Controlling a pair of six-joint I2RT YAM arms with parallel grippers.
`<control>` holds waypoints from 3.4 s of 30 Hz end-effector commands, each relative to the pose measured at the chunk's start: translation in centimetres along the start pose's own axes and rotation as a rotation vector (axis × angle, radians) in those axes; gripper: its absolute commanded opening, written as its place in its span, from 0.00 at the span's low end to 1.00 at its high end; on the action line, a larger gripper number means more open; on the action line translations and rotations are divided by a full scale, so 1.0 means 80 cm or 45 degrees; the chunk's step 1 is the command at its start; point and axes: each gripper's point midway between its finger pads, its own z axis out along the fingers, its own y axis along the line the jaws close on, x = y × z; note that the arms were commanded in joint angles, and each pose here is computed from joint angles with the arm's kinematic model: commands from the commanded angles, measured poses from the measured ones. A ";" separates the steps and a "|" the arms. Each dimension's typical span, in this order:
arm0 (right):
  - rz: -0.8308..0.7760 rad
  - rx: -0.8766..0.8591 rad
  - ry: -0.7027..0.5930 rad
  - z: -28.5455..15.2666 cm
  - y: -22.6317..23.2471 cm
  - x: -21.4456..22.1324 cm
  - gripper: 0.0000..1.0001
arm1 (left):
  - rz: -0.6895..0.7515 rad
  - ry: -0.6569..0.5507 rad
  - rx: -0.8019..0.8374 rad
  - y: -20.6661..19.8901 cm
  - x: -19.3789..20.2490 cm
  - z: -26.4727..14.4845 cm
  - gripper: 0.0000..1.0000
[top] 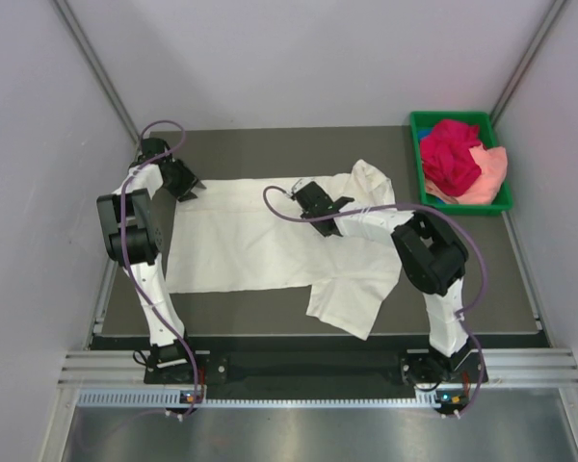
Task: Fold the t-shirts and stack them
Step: Fold the tshirt
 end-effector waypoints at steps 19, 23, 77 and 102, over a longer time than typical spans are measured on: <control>0.034 0.292 0.029 0.031 -0.069 0.000 0.20 | 0.012 0.043 -0.139 0.045 0.020 0.030 0.48; 0.035 0.303 0.021 0.032 -0.075 -0.005 0.09 | 0.014 0.046 -0.146 0.046 0.021 0.030 0.48; 0.774 0.198 -0.093 -0.021 -0.215 -0.052 0.44 | -0.004 0.049 -0.237 0.063 0.024 0.029 0.49; 0.481 0.747 -0.040 0.077 -0.281 -0.078 0.35 | -0.008 0.066 -0.335 0.088 0.032 0.037 0.48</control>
